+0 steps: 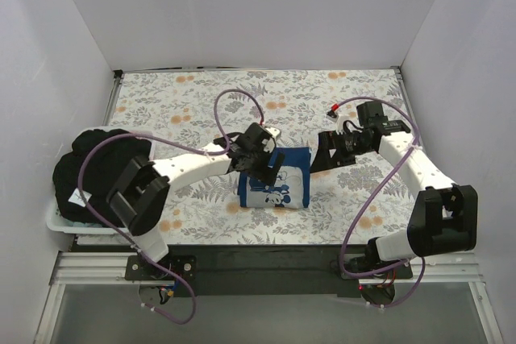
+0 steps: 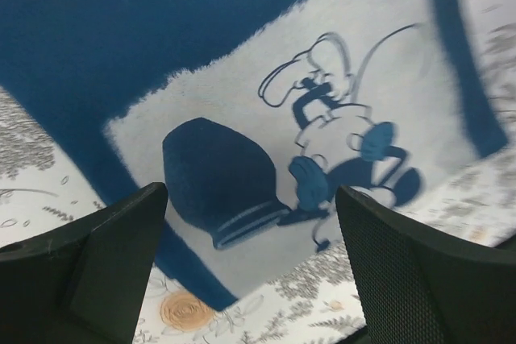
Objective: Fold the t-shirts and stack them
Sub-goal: Neatly place the folded tshirt to the corner
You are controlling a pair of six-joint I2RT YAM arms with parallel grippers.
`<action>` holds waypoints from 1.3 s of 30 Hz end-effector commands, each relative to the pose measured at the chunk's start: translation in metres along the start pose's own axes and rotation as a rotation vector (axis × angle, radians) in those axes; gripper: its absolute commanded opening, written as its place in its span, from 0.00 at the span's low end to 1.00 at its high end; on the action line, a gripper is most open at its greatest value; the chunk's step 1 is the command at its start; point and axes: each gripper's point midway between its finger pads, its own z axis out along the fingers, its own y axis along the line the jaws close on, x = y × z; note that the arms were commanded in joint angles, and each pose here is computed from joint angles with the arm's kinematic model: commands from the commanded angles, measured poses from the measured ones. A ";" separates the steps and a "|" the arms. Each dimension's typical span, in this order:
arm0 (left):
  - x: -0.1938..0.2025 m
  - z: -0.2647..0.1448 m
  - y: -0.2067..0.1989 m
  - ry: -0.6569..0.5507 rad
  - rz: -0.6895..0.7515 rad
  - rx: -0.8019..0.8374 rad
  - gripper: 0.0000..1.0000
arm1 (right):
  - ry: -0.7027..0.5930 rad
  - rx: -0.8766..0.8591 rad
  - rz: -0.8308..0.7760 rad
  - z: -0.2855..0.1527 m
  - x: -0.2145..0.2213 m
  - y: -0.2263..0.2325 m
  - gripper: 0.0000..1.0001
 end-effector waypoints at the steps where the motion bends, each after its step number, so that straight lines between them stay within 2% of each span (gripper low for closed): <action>1: 0.013 0.019 0.016 0.071 0.095 -0.123 0.85 | -0.010 0.042 -0.005 -0.006 -0.001 -0.008 0.98; 6: 0.038 0.057 0.040 0.192 0.131 -0.200 0.85 | -0.010 0.064 -0.001 -0.006 -0.007 -0.017 0.98; 9: 0.045 0.064 0.079 0.276 0.086 -0.213 0.85 | -0.009 0.073 -0.003 -0.006 -0.012 -0.022 0.98; 10: 0.042 0.064 0.108 0.287 0.056 -0.235 0.84 | -0.008 0.078 -0.001 -0.006 -0.013 -0.023 0.98; 12: 0.030 0.062 0.143 0.273 0.110 -0.262 0.85 | -0.009 0.082 -0.009 -0.006 -0.015 -0.027 0.98; 13: 0.024 0.057 0.173 0.269 0.073 -0.286 0.85 | -0.008 0.083 -0.010 -0.006 -0.015 -0.028 0.98; 15: 0.022 0.054 0.205 0.309 0.092 -0.285 0.85 | -0.006 0.087 -0.013 -0.005 -0.016 -0.033 0.98; 16: 0.003 0.046 0.234 0.269 0.050 -0.305 0.85 | -0.005 0.087 -0.011 -0.005 -0.016 -0.034 0.98; 18: -0.002 0.049 0.268 0.294 0.042 -0.312 0.84 | -0.005 0.085 -0.005 -0.004 -0.017 -0.037 0.98; 19: -0.030 0.040 0.301 0.231 0.004 -0.357 0.83 | -0.003 0.088 -0.004 -0.005 -0.016 -0.038 0.98; 21: -0.020 0.052 0.335 0.284 -0.051 -0.355 0.81 | -0.005 0.093 0.003 -0.005 -0.017 -0.042 0.98; 22: -0.024 0.047 0.363 0.272 -0.090 -0.378 0.81 | -0.005 0.095 0.002 -0.005 -0.018 -0.044 0.98; 23: -0.048 0.038 0.379 0.225 -0.095 -0.390 0.80 | -0.010 0.101 0.009 -0.007 -0.019 -0.046 0.98; 24: -0.037 0.048 0.403 0.249 -0.120 -0.395 0.79 | -0.012 0.104 0.008 -0.008 -0.019 -0.047 0.98; 26: -0.058 0.041 0.433 0.203 -0.078 -0.443 0.79 | -0.016 0.113 0.009 -0.010 -0.021 -0.050 0.98; 28: -0.046 0.038 0.470 0.202 -0.094 -0.489 0.79 | -0.023 0.121 0.005 -0.013 -0.021 -0.052 0.98; 30: -0.051 0.030 0.495 0.190 -0.060 -0.551 0.80 | -0.025 0.128 0.007 -0.014 -0.021 -0.055 0.98; 34: -0.035 0.019 0.536 0.168 -0.089 -0.605 0.80 | -0.019 0.125 0.020 -0.013 -0.018 -0.057 0.98; 39: -0.027 0.008 0.564 0.141 -0.082 -0.644 0.80 | -0.005 0.115 0.044 -0.009 -0.015 -0.059 0.98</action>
